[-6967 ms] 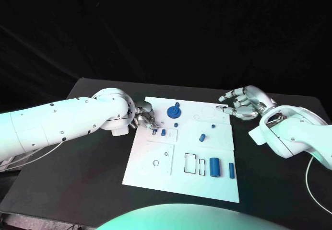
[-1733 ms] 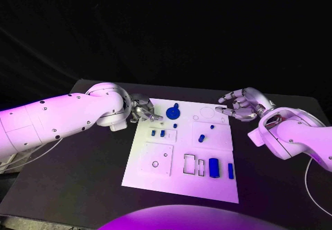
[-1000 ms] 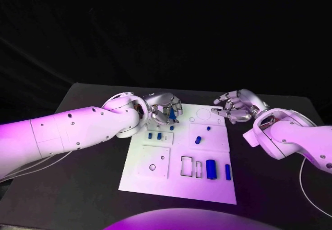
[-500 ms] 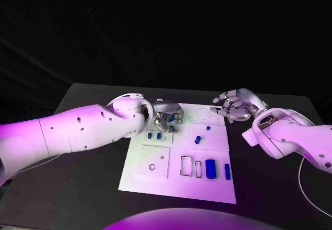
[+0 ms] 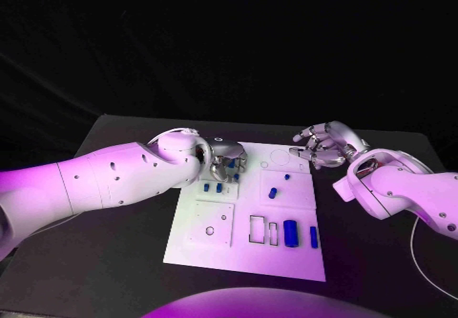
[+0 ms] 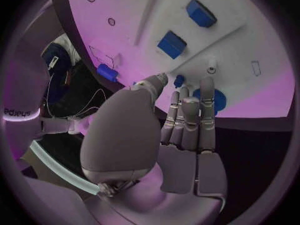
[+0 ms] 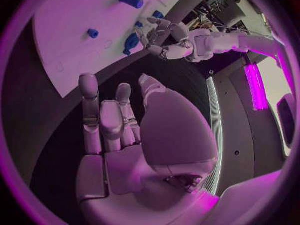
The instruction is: Assemble the parts on the task board
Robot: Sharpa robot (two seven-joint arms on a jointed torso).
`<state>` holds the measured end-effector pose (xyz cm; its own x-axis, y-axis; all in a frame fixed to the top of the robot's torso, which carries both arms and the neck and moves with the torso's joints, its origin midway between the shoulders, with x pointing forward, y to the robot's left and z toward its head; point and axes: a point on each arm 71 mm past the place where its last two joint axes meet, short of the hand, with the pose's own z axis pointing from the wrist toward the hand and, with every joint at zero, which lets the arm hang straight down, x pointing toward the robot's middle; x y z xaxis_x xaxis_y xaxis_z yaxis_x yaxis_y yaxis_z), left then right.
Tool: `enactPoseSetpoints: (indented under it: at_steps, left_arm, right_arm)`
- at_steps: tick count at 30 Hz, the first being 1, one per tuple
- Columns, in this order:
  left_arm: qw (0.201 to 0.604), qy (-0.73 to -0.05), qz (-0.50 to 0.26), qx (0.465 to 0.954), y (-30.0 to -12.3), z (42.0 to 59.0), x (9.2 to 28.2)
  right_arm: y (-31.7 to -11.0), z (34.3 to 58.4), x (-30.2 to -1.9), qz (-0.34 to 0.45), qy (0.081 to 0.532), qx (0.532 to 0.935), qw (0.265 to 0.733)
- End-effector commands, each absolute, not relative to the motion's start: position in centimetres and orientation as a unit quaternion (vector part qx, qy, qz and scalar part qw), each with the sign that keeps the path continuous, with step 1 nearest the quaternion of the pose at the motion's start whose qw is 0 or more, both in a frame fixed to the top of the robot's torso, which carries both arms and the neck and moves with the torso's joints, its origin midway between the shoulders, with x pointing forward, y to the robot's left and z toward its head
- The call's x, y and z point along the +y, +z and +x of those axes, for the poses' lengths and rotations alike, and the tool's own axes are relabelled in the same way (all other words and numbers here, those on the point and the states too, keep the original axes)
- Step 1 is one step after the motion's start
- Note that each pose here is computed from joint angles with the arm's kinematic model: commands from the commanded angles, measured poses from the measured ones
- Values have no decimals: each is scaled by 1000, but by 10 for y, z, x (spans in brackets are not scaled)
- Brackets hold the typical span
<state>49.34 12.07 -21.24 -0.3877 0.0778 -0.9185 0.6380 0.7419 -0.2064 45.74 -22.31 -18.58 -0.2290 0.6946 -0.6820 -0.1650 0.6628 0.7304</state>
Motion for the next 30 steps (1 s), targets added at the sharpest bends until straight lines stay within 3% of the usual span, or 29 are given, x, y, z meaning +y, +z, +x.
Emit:
enactPoseSetpoints:
  at_steps: [1, 30]
  left_arm:
    - [503, -264, 233, 789, -214, 495, 120]
    - [489, -253, 231, 802, -219, 498, 114]
  right_arm:
    - [-185, 457, -222, 187, 368, 691, 594]
    - [-185, 457, -221, 186, 368, 692, 592]
